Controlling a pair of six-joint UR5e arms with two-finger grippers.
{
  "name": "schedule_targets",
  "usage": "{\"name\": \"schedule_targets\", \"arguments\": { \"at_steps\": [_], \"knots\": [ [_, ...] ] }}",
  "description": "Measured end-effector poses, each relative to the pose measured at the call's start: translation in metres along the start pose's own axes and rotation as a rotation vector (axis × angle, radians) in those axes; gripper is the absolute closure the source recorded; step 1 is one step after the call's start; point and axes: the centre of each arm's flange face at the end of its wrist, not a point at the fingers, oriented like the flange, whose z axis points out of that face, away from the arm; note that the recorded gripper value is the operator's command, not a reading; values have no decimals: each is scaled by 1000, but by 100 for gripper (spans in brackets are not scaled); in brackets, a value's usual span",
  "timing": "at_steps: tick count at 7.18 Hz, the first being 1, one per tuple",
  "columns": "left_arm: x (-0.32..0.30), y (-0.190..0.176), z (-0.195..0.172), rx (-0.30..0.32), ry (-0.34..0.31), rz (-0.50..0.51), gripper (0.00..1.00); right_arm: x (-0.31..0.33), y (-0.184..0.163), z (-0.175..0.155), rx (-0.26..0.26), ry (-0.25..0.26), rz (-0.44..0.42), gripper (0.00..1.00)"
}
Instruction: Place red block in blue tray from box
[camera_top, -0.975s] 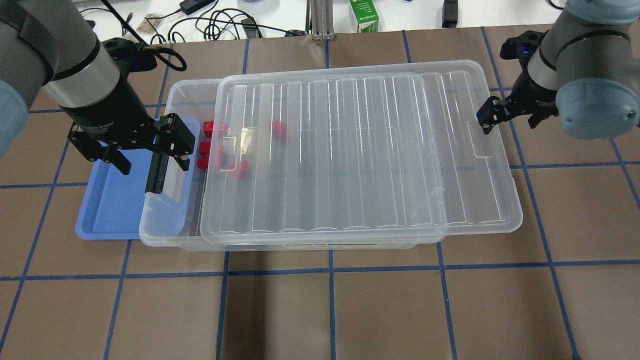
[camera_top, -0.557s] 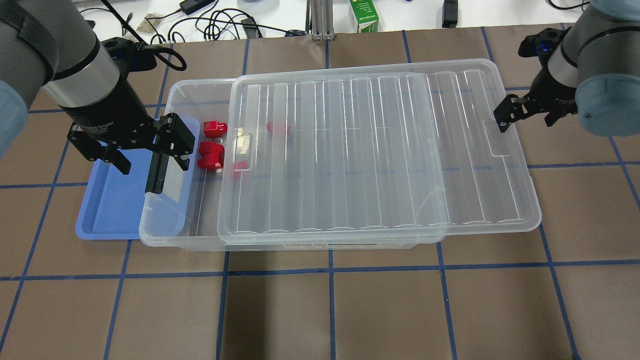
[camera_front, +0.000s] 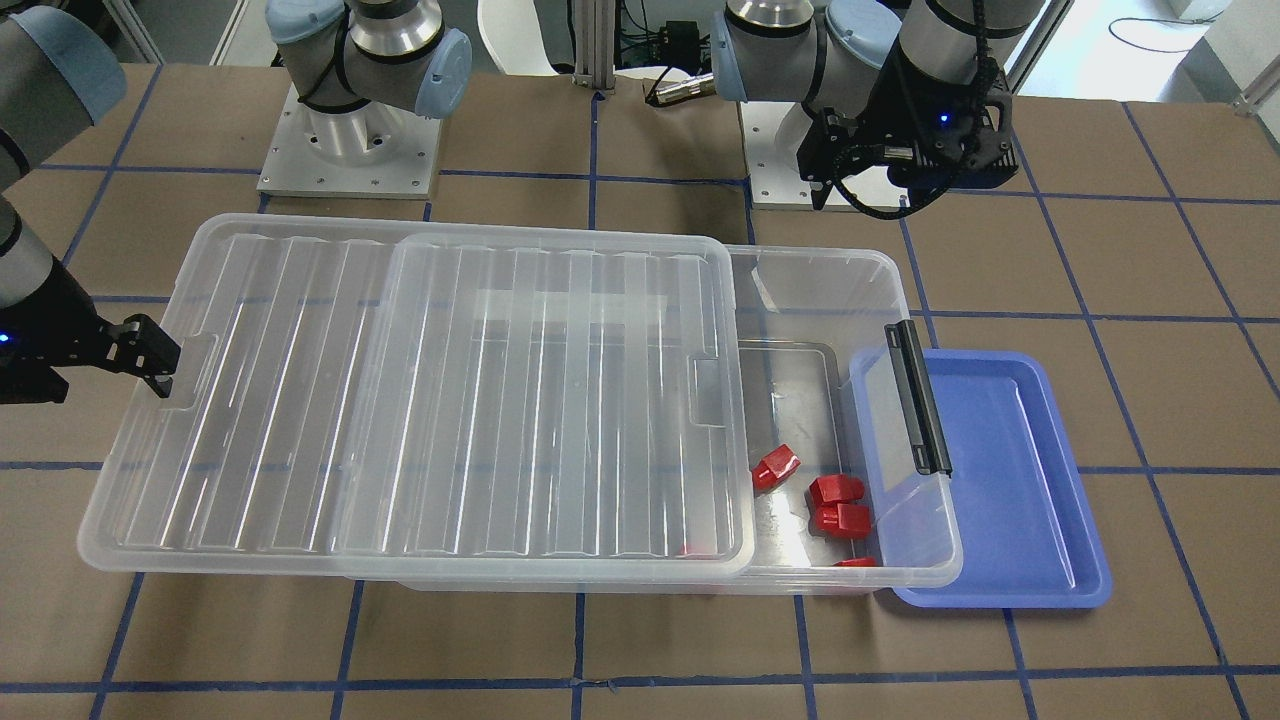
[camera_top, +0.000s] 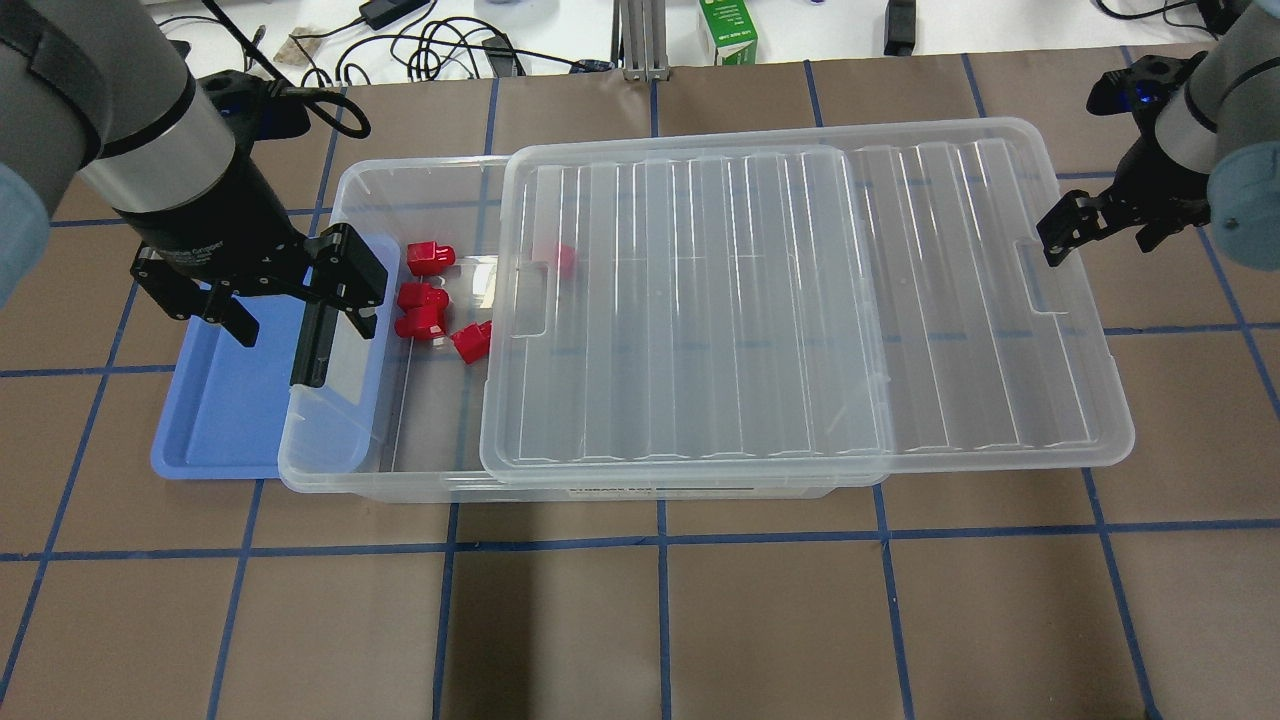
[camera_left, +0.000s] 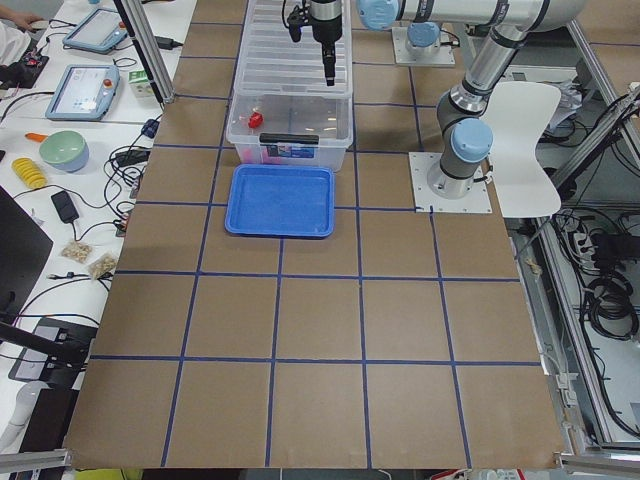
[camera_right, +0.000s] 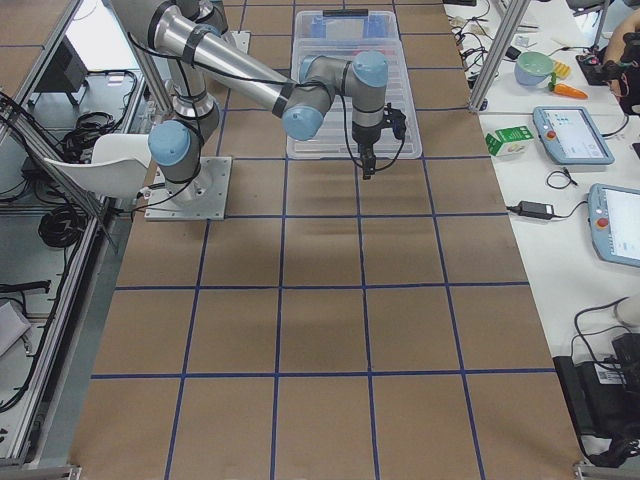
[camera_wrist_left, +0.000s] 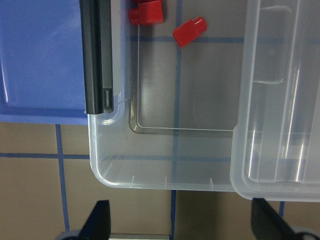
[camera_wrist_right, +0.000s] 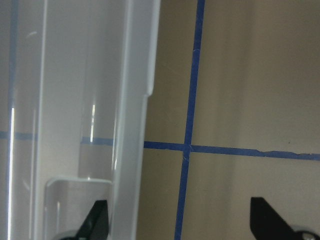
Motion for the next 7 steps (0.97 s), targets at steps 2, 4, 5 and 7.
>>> {"name": "schedule_targets", "arguments": {
  "at_steps": [2, 4, 5, 7],
  "knots": [
    [1, 4, -3, -1, 7, 0, 0, 27, 7, 1, -1, 2, 7, 0],
    [-3, 1, 2, -11, 3, 0, 0, 37, 10, 0, 0, 5, 14, 0],
    [-5, -7, 7, -17, 4, 39, 0, 41, 12, 0, 0, 6, 19, 0],
    [-7, -26, 24, -35, 8, 229, 0, 55, 17, 0, -2, 7, 29, 0]
  ]
}}
